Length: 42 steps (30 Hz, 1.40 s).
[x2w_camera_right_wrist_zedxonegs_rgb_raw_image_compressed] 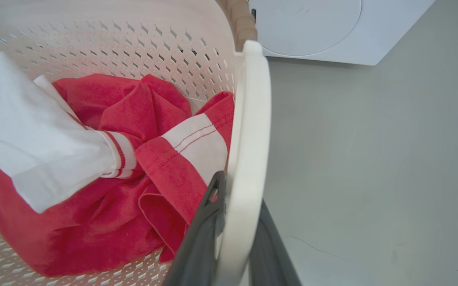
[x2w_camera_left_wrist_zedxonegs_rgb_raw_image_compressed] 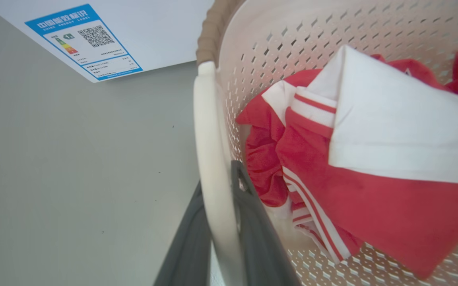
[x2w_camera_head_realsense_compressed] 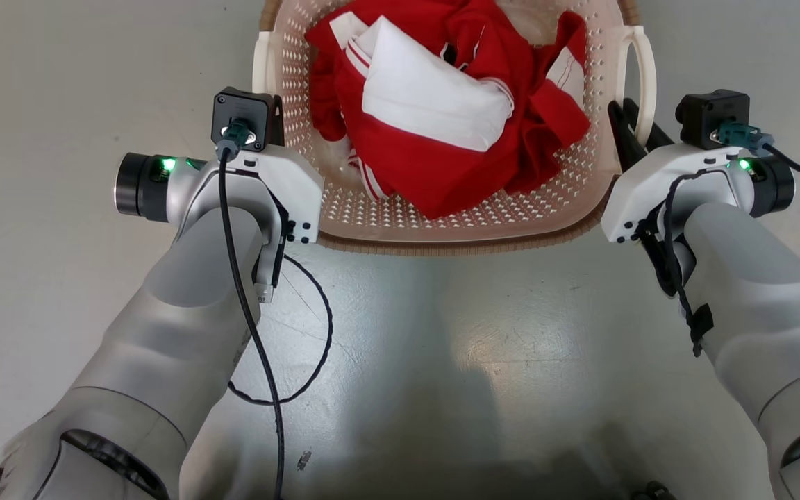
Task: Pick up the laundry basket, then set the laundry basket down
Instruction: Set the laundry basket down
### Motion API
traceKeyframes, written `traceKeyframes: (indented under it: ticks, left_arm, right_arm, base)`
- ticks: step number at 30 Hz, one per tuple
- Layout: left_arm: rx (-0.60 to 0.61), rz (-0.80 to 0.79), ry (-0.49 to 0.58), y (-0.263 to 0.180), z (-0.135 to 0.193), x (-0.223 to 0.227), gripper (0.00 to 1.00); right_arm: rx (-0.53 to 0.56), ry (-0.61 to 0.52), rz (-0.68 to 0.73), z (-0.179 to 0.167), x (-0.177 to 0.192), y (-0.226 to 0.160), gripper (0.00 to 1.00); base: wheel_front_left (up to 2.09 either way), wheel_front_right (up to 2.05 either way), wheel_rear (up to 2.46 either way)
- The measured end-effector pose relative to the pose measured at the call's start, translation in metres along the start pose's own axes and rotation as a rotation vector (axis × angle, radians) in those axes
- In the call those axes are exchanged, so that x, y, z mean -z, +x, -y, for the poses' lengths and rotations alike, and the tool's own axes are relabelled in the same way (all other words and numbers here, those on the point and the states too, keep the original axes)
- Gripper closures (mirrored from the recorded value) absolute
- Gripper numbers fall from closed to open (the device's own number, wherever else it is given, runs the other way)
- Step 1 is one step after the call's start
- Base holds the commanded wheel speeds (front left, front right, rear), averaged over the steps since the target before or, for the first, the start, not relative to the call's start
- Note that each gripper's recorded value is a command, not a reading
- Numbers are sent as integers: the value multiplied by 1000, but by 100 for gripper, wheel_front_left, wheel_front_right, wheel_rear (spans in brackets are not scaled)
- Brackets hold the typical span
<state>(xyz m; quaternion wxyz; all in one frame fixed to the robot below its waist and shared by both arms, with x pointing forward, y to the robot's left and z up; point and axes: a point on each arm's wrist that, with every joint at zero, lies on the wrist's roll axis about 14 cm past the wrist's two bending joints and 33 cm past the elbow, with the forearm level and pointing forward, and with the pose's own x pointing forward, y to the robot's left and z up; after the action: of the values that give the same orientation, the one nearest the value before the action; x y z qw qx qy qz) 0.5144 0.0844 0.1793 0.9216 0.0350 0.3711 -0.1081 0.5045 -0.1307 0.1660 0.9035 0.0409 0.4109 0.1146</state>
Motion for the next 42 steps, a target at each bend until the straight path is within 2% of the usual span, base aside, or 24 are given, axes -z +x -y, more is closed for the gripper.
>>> traceKeyframes:
  ticks: [25, 42]
  left_arm:
    - [18, -34, -8, 18, 3, 24, 100]
    - [11, -11, -12, 27, 0, 20, 100]
  right_arm:
    - [43, 14, -26, 12, 25, 10, 100]
    - [53, 22, -3, 16, 25, 17, 100]
  base:
    - [0, 0, 0]
    - [0, 0, 0]
